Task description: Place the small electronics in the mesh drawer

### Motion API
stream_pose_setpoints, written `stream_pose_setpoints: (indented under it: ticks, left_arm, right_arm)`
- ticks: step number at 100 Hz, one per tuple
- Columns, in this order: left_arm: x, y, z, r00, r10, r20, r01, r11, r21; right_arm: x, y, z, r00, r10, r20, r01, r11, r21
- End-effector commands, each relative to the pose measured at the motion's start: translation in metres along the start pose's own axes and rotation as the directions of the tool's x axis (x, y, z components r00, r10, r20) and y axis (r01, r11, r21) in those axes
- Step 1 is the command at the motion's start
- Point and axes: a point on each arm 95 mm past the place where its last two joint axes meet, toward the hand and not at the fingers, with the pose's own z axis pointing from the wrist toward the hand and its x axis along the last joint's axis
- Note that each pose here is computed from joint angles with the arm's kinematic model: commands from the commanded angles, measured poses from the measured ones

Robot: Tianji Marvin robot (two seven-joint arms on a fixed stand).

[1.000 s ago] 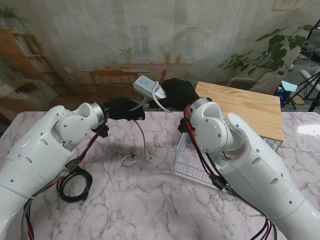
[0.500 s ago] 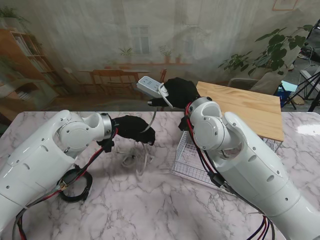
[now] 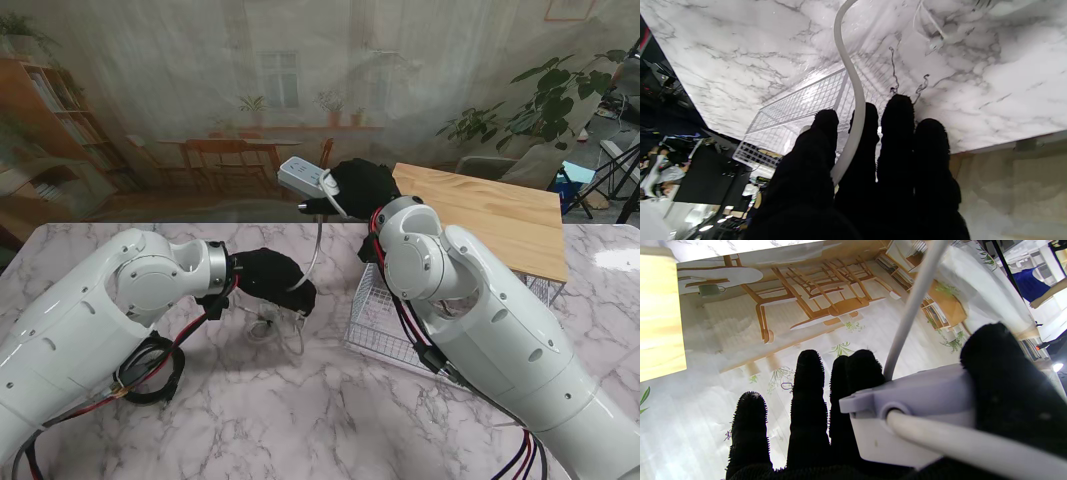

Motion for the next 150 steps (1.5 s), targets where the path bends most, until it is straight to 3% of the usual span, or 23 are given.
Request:
stream_pose_setpoints:
  ticks: [1,37,73,119,150]
  left_arm:
    - [0.015,0.005,-0.001,0.999,0.019,-0.038,-0.02,1.0,-0.014]
    - [0.036,-0.021,-0.04,0.996,0.042,-0.077,-0.028,0.985,0.171]
    - [0.052,-0.069,-0.072,0.994,0.101,-0.045,-0.08,0.938,0.337]
    - [0.046,-0.118,-0.088,0.989,0.133,0.06,-0.146,0.904,0.401]
    - [0.027,-0.131,-0.088,0.985,0.111,0.131,-0.157,0.894,0.421]
  right_arm:
    - [-0.003,0.004,0.002,1.0,-0.009,0.009,0.009,1.0,-0.016]
    - [-0.01,-0.014,0.005,0.997,-0.074,0.001,0.074,0.997,0.015]
    - [-0.006,-0.028,0.007,0.994,-0.102,-0.033,0.103,0.994,0.041]
    - [0.001,-0.046,0.003,0.985,-0.135,-0.105,0.144,0.986,0.081]
    - [0.009,-0.058,-0.004,0.978,-0.132,-0.162,0.151,0.982,0.11]
